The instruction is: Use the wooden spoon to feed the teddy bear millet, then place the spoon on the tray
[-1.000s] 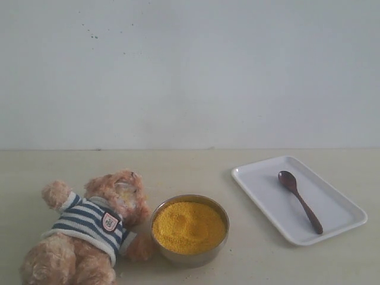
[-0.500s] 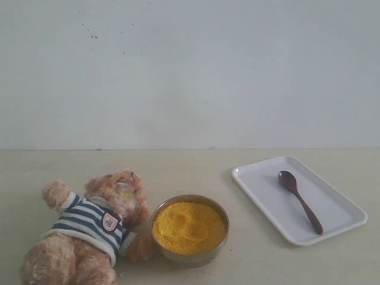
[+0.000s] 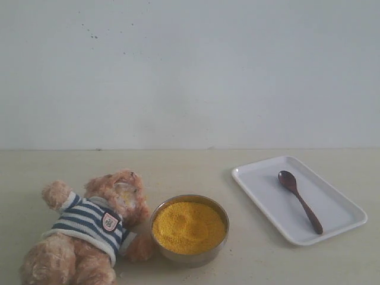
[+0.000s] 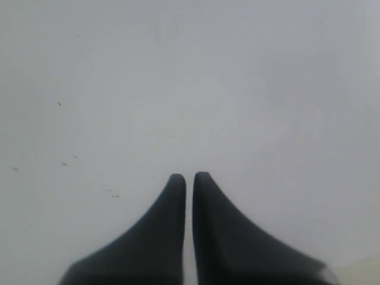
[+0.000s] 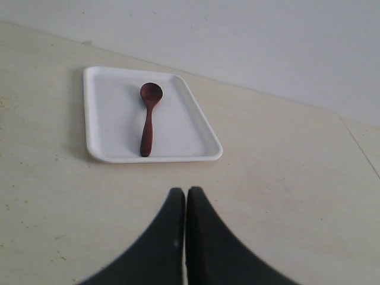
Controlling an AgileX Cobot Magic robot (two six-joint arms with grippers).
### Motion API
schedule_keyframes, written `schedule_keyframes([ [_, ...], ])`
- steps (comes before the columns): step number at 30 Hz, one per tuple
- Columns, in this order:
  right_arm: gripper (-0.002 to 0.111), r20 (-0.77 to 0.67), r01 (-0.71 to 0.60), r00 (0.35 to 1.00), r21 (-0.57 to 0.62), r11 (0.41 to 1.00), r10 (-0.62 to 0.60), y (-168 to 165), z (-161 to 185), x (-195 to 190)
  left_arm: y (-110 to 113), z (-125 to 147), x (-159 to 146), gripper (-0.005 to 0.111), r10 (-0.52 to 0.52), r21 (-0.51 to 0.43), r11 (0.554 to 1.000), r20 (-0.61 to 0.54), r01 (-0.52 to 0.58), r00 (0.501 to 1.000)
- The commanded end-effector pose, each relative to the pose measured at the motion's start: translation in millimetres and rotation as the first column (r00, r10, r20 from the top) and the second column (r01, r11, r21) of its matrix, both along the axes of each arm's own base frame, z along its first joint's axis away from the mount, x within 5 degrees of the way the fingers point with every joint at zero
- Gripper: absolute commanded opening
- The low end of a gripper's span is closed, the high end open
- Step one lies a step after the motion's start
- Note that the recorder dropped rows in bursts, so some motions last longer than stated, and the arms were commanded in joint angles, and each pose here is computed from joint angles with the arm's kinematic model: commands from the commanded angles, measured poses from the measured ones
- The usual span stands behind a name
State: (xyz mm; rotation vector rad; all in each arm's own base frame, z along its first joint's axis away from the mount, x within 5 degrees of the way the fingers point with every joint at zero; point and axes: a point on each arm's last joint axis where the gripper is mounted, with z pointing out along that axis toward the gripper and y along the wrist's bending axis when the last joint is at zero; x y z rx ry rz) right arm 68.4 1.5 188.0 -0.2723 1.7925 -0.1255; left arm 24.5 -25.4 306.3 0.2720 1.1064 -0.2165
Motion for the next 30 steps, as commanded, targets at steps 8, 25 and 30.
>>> schedule_keyframes([
  [8,0.000,0.006,0.006,1.000,0.005,1.000,-0.006,0,1,0,18,-71,26,0.004,0.260,0.090,0.963,-0.067,-0.253,0.963],
  [25,0.000,0.006,0.006,1.000,0.005,1.000,-0.006,0,1,0,18,-128,27,0.004,0.147,-0.026,0.972,-0.712,-0.235,0.687],
  [30,0.000,0.006,0.006,1.000,0.005,1.000,-0.006,0,1,0,19,-123,29,0.004,0.175,0.005,0.974,-0.660,-0.228,0.731],
])
